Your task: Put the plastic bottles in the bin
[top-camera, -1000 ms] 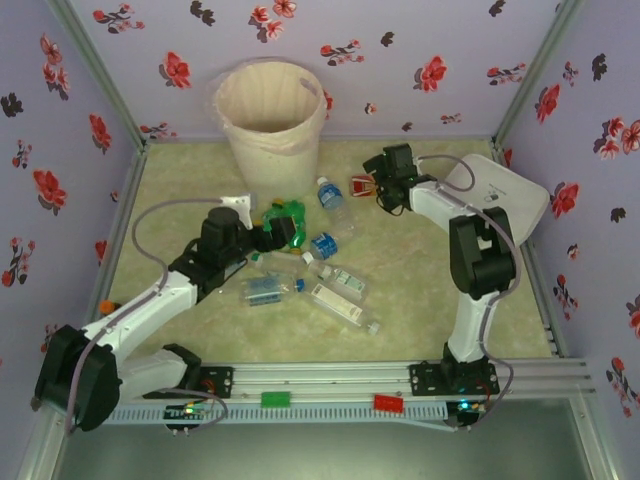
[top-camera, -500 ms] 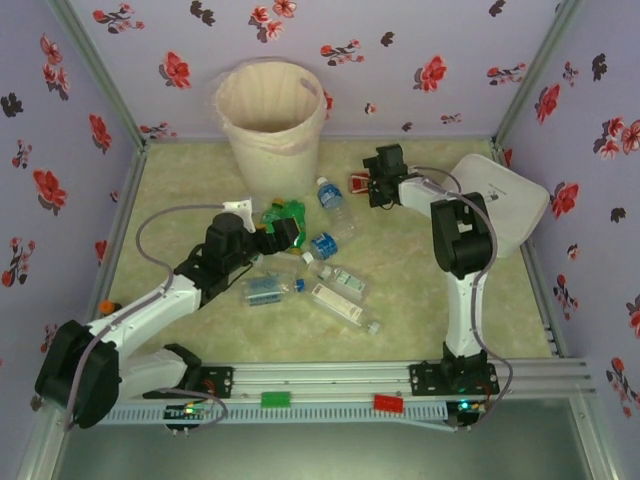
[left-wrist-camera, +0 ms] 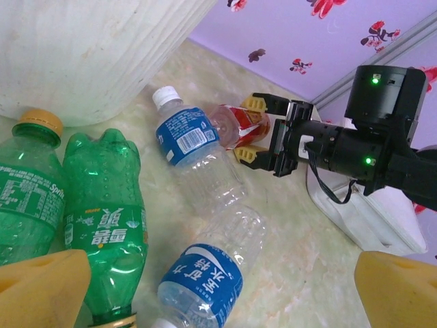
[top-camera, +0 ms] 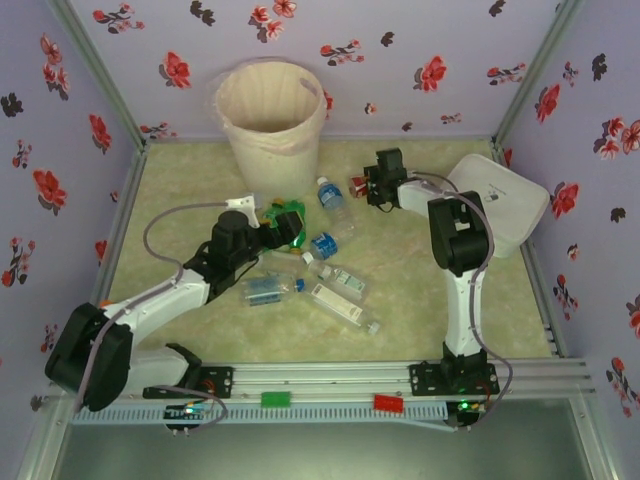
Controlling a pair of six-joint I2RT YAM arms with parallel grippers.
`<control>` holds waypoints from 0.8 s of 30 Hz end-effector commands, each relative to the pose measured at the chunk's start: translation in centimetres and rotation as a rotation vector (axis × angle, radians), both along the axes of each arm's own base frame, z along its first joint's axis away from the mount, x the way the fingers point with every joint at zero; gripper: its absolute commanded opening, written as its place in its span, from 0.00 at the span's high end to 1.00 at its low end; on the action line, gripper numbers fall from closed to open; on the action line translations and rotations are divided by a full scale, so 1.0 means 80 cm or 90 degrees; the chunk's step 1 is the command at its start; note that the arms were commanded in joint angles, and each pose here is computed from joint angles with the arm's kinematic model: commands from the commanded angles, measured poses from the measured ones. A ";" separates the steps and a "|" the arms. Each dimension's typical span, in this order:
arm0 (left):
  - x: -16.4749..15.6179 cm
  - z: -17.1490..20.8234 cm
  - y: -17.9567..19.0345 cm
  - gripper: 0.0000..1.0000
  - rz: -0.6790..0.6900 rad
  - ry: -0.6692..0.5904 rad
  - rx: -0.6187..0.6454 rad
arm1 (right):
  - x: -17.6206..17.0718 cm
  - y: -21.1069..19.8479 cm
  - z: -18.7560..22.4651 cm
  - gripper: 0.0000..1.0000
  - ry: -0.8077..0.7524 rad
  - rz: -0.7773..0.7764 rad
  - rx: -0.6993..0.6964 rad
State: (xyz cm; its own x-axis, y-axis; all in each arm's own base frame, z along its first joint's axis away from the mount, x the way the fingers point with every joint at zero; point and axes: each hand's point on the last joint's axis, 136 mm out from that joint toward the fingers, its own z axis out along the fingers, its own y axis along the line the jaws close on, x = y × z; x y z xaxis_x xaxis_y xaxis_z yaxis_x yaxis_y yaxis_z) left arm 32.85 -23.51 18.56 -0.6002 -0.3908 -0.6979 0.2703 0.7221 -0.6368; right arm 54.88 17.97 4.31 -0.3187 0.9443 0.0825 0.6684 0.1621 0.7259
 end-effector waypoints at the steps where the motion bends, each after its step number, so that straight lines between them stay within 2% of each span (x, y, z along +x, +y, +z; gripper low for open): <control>1: 0.007 -0.003 -0.003 0.00 0.009 -0.020 -0.008 | -0.015 -0.009 -0.006 0.51 -0.021 0.034 -0.041; 4: 0.006 -0.005 -0.009 0.00 -0.001 -0.021 -0.036 | -0.021 -0.013 0.019 0.56 -0.076 0.057 -0.061; 12: 0.002 0.006 -0.053 0.00 -0.119 -0.024 -0.053 | -0.056 0.000 0.083 0.57 -0.174 0.168 -0.096; 24: -0.016 0.041 -0.116 0.00 -0.304 -0.059 -0.093 | -0.153 0.020 0.161 0.59 -0.252 0.347 -0.164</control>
State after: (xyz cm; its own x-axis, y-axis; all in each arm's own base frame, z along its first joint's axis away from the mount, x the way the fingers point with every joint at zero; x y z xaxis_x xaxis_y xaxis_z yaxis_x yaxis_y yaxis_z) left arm 32.52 -31.03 19.81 -0.6974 -0.2467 -0.6729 0.5061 0.4954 -0.7060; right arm 44.99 18.53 16.17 -0.6433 0.7125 -0.2802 0.2262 0.5265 0.8195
